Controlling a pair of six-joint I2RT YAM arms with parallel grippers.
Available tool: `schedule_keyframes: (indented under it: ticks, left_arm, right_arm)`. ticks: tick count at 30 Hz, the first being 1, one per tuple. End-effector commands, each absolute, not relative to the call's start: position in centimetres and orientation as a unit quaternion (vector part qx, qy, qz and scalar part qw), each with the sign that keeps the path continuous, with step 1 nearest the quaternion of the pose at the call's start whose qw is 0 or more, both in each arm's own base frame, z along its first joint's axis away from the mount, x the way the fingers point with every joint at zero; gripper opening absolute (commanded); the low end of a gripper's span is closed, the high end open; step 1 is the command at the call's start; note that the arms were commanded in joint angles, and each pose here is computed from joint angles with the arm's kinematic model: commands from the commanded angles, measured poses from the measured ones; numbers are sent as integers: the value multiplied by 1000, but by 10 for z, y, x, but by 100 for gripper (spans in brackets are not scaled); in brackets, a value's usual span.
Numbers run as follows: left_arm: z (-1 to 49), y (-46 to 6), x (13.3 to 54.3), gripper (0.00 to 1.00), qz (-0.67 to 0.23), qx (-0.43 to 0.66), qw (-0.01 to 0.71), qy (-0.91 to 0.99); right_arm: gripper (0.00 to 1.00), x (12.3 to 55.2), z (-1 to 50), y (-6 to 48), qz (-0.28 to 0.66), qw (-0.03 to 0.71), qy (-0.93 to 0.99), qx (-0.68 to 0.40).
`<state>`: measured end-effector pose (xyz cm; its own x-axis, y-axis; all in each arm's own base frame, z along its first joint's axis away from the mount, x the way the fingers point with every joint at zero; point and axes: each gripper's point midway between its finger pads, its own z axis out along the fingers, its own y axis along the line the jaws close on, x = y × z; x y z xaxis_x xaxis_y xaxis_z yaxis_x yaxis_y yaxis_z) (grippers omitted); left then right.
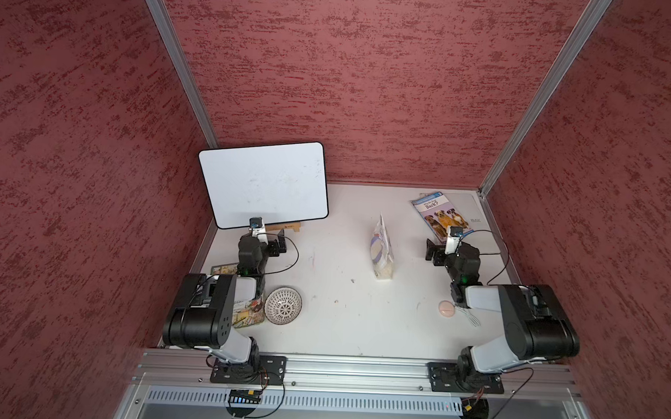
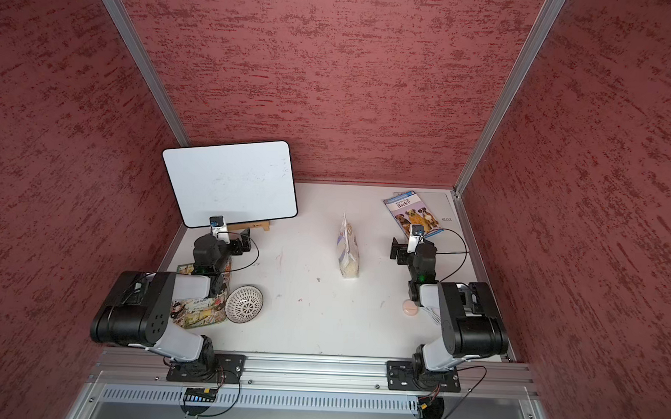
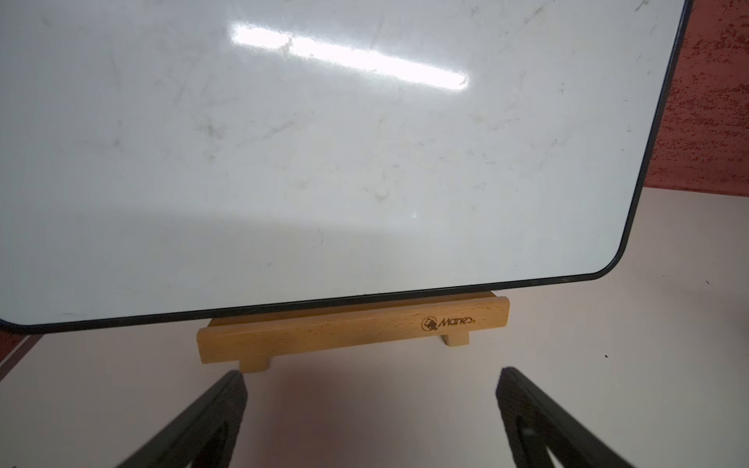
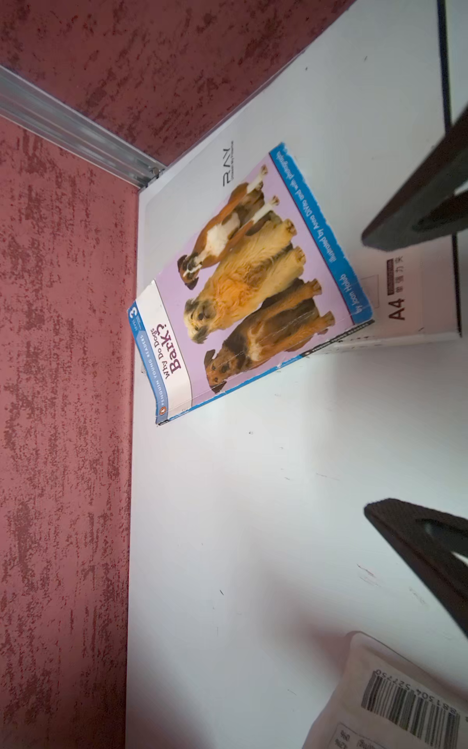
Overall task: Pour the oats into the breakfast bowl
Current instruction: Pick up the bowl from the center of the board.
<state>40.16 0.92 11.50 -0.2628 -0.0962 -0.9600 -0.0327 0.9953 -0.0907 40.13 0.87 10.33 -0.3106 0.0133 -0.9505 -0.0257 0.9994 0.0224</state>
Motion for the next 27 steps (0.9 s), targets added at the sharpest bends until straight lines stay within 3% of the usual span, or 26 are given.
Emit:
schedule_keyframes:
  ticks: [1,27]
  left_arm:
    - [116,7,401,100,-27,-33,609,792]
    - [118,6,401,100,-26,-30,611,791]
  right_arm:
    - [99,406,116,7,20,605,796,0]
    - [99,406,115,8,21,604,797,0]
